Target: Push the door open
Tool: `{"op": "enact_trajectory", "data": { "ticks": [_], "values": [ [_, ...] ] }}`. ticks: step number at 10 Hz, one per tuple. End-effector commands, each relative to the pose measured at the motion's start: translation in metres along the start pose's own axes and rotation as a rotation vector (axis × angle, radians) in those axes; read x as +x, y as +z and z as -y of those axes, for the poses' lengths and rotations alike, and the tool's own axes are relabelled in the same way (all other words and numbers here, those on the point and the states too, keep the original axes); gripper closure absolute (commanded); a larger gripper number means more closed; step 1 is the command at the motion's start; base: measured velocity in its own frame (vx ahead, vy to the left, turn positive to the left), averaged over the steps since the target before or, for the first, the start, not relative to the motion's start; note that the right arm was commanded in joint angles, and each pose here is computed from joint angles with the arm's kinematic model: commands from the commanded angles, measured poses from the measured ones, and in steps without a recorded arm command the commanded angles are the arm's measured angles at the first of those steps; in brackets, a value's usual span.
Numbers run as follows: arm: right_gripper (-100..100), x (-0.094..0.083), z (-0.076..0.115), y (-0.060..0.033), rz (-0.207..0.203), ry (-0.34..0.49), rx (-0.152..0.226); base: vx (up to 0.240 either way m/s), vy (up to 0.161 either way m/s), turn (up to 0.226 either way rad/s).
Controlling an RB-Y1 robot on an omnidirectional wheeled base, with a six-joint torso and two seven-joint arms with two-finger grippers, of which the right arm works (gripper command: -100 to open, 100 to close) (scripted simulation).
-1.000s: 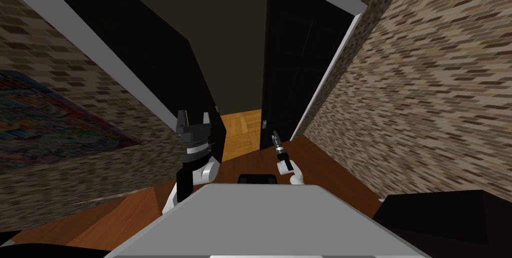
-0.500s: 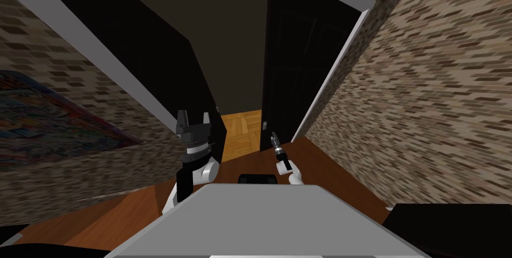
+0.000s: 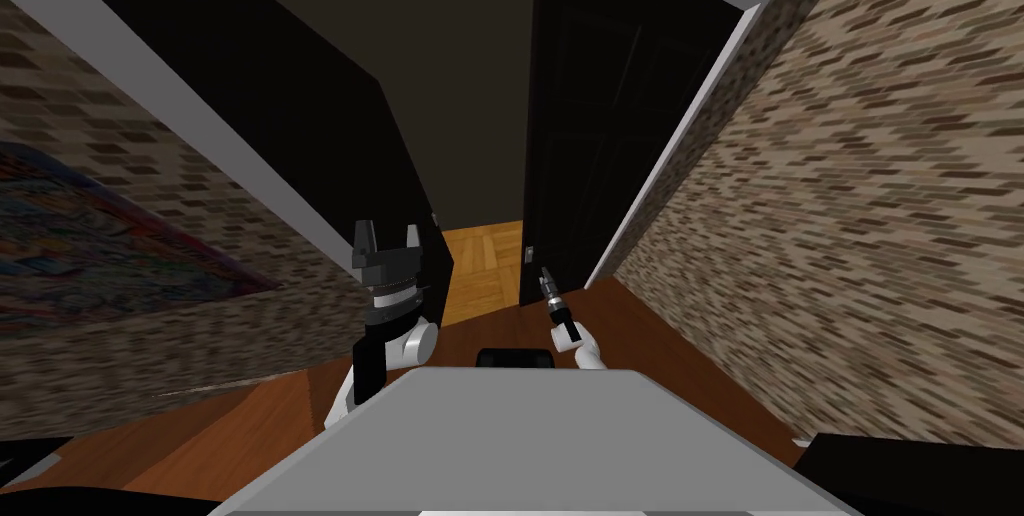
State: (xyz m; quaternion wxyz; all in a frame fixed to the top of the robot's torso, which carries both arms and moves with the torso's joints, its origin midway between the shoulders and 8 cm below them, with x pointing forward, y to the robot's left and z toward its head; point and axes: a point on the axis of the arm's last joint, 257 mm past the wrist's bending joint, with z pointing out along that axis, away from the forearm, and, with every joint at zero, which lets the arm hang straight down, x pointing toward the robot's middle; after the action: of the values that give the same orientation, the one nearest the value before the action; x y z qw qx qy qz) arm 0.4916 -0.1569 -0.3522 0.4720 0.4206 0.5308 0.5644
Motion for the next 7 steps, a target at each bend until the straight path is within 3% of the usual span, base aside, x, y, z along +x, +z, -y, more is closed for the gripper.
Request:
{"op": "enact_trajectory", "data": {
  "ticks": [1,7],
  "values": [
    [-100,0.004,0.011,-0.0023,-0.009,0.007,0.022,0.076,-0.058,0.058],
    [-100,0.017,0.038,-0.0075,-0.034,0.028,0.082,0.090,-0.053,0.046]
  ]
}}
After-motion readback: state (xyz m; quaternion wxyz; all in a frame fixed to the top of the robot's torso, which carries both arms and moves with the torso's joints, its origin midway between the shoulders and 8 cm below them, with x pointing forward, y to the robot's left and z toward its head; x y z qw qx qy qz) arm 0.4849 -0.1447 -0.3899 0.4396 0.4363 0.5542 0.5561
